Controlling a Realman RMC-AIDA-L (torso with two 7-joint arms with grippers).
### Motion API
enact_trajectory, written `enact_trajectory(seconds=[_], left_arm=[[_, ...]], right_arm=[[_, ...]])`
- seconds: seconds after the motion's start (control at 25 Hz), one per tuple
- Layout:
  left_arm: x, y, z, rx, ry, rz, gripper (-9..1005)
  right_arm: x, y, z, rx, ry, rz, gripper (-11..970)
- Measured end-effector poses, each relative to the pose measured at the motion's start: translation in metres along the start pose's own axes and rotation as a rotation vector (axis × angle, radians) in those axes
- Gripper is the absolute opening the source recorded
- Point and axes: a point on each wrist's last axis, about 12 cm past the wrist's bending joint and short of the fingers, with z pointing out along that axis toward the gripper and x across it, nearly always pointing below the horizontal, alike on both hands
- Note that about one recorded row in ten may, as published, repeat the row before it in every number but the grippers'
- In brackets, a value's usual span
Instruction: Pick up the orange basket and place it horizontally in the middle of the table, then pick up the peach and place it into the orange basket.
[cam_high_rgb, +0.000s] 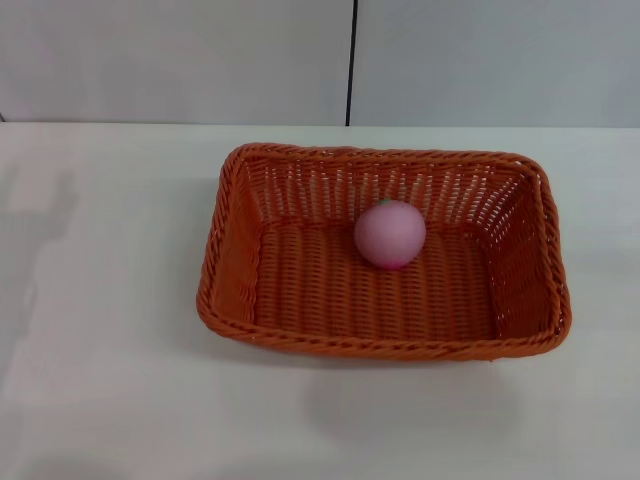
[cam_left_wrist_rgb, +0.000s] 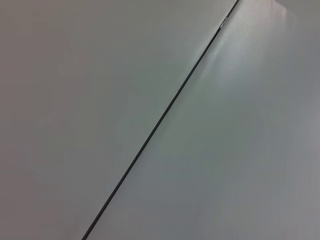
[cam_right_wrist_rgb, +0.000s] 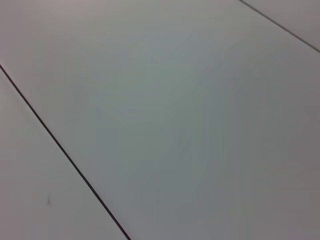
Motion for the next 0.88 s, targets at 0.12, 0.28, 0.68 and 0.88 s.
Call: enact_trajectory(seconds=[0.12, 0.28, 0.68, 0.88], left_arm=[[0.0, -0.0001, 0.0, 0.001, 0.0, 0.0, 855], [0.0001, -0.0002, 0.0005, 0.002, -0.001, -0.002, 837], [-0.0008, -0.0009, 0.0001, 0.008, -0.007, -0.002, 791], [-0.0015, -0.0006, -0.0015, 0.005, -0.007, -0.001, 769]], right_arm=[[0.0001, 0.0, 0.0002, 0.0, -0.001, -0.001, 451], [-0.0002, -0.0003, -0.0003, 0.002, 0.0, -0.002, 451], [0.0018, -0.0016, -0.0004, 0.018, 0.007, 0.001, 451], [0.0023, -0.0017, -0.0009, 0.02, 0.008, 0.003, 451]])
